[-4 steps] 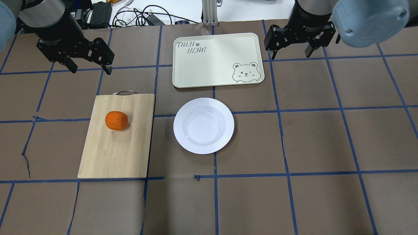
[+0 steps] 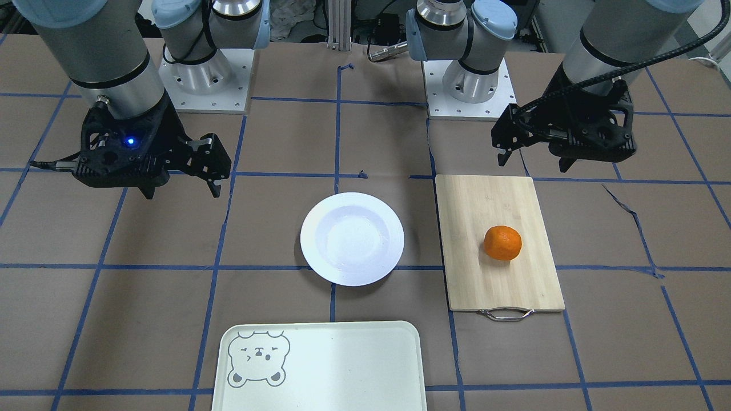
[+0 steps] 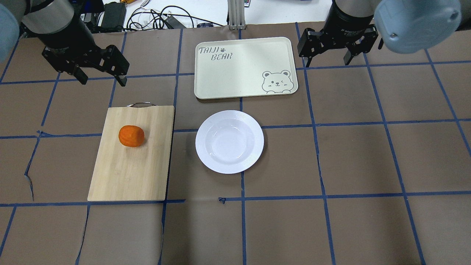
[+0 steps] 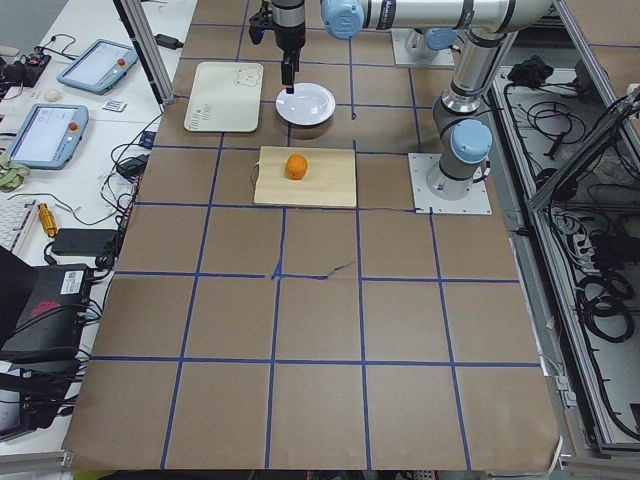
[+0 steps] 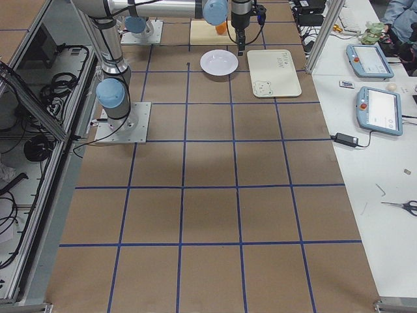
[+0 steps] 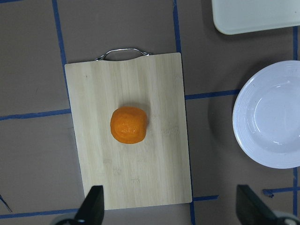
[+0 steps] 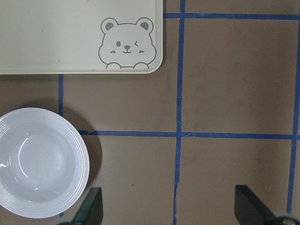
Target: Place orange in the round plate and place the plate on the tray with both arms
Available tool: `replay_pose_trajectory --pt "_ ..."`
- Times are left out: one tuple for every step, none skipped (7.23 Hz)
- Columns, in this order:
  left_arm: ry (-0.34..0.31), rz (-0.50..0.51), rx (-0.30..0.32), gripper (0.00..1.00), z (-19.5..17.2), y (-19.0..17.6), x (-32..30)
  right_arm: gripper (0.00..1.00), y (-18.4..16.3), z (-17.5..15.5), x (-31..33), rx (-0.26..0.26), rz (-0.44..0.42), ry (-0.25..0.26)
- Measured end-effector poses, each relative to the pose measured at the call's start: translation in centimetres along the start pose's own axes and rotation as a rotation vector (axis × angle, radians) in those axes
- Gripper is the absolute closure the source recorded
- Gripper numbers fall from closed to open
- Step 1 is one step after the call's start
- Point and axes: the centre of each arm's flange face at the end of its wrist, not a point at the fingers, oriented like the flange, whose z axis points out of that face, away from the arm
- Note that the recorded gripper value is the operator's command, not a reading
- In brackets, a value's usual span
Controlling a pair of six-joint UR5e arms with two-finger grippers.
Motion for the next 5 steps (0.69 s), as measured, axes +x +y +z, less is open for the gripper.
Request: replay_pose_trajectory --pt "0.002 -0.001 0.002 0.00 -0.02 0.03 0.04 0.00 0.00 0.00 0.00 0.000 0.000 0.000" --pt "0.004 -0.003 0.003 0.00 -0.04 0.04 0.06 0.00 0.00 0.00 0.00 0.000 0.000 0.000" --pt "0.003 -0.005 0.004 0.00 -0.10 0.07 0.06 0.00 0.00 0.00 0.00 0.000 0.000 0.000" --pt "0.002 -0.006 0.005 0.00 -0.14 0.09 0.05 0.00 0.00 0.00 0.00 0.000 0.000 0.000" --pt "0.003 -0.008 0.003 0.00 -0.03 0.11 0.02 0.00 0.00 0.00 0.00 0.000 -0.001 0.000"
